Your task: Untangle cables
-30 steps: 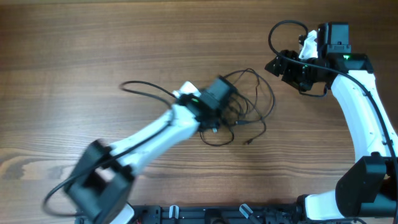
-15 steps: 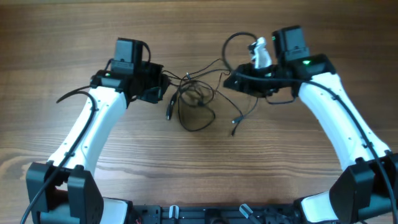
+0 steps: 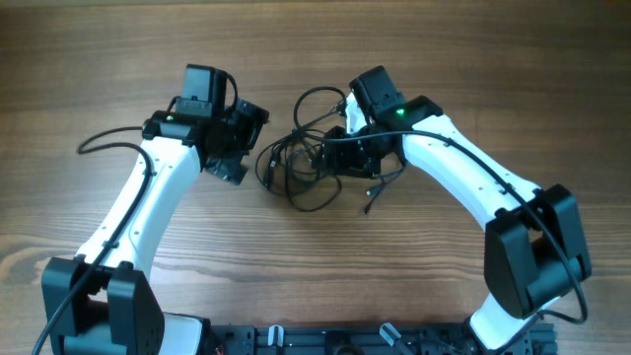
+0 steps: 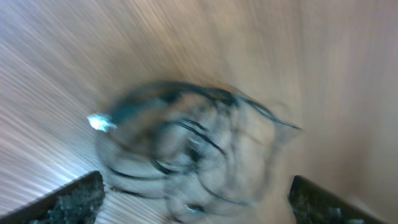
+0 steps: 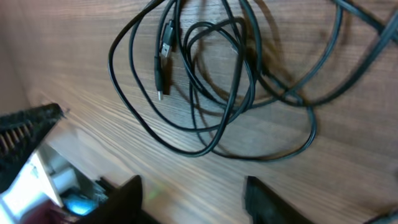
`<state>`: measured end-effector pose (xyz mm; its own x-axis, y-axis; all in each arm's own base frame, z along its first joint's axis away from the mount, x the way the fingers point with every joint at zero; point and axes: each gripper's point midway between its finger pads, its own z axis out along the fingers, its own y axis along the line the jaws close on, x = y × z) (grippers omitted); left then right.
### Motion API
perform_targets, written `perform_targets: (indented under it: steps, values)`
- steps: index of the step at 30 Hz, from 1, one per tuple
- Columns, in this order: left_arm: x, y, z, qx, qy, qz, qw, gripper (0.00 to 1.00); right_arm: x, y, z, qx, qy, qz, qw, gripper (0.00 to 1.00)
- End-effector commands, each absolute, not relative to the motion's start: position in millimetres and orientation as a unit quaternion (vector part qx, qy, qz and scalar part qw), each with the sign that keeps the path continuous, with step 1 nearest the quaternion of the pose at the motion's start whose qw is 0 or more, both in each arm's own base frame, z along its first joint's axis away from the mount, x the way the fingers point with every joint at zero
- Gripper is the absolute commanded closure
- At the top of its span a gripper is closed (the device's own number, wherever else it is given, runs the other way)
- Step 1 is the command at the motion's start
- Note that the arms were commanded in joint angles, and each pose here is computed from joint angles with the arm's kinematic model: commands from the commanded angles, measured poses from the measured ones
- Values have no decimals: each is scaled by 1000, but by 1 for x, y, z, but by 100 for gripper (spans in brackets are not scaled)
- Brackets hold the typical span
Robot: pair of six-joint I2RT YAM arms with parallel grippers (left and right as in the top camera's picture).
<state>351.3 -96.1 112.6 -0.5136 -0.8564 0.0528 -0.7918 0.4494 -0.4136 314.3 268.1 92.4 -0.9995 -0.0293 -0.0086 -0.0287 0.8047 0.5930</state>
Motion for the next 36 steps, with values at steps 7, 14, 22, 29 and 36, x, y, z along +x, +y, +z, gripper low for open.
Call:
perform_targets:
  steps: [7,14,22,29,36]
  values:
    - [352,-16,97,-440,883,-125,111,7,320,316,89,209,-933,-266,-125,25]
    - [344,24,83,-456,878,-12,142,7,314,352,64,272,-925,-178,-200,25]
    - [321,36,57,-464,876,35,127,0,296,380,13,331,-906,-218,-151,35]
    - [317,27,53,-459,882,15,111,0,307,379,-8,351,-902,-176,-179,75]
    - [341,-23,61,-327,928,-148,99,13,315,392,87,299,-886,-285,-210,96]
